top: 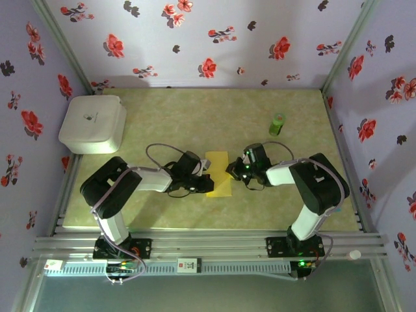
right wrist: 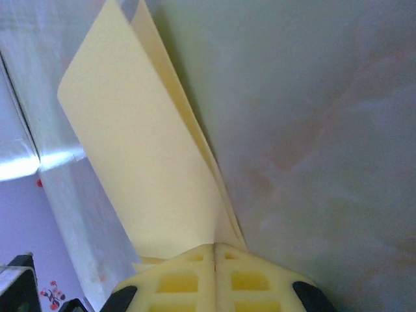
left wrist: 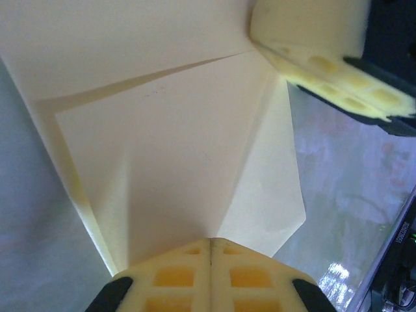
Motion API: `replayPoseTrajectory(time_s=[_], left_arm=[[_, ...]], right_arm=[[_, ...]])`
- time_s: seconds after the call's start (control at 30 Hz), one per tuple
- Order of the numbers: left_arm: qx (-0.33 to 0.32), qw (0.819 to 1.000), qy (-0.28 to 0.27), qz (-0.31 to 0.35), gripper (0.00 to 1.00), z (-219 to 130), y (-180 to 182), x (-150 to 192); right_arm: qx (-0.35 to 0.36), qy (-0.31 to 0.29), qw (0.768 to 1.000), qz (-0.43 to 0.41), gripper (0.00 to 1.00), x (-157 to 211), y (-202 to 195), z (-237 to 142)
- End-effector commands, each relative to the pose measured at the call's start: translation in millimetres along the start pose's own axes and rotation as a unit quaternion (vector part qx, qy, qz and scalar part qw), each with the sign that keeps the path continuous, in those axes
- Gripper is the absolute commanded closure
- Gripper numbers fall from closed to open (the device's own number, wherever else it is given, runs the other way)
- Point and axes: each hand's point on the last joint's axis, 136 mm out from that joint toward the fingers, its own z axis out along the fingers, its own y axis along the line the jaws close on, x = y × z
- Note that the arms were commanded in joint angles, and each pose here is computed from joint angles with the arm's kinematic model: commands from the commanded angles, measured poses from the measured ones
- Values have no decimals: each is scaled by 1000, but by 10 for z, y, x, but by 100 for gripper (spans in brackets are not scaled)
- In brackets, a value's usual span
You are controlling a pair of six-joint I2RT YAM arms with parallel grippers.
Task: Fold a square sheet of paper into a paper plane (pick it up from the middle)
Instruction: Fold the triangle a second time at the center of the table.
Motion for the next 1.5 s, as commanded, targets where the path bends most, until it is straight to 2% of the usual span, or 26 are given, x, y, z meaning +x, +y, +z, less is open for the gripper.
replayPoseTrajectory(time_s=[0.0,0.17,0.33,0.6,0.7,0.83,1.07,1.47], left_arm=[[-80,994,55,-48,100,-16,484,412],[-77,995,50,-45,100,-32,459,389],[-73,995,46,-44,100,-35,436,367],[-69,996,44,-44,100,-37,409,349],[-51,997,36,-44,100,-56,310,300],[-19,999,14,-41,100,-142,79,146],[58,996,-42,-56,100,-240,-371,-206],[51,997,-14,-50,100,115,-388,-380]], right_arm=[[5,-44,999,2,99,-172,-28,-108],[-27,-41,998,-45,98,-70,324,-270],[-21,11,997,-71,99,225,410,-157],[30,27,998,-54,100,304,89,37],[81,25,996,-39,100,303,-209,48],[93,19,995,-18,100,299,-391,29],[89,22,996,-14,100,302,-390,34],[81,24,996,-14,100,293,-337,40]])
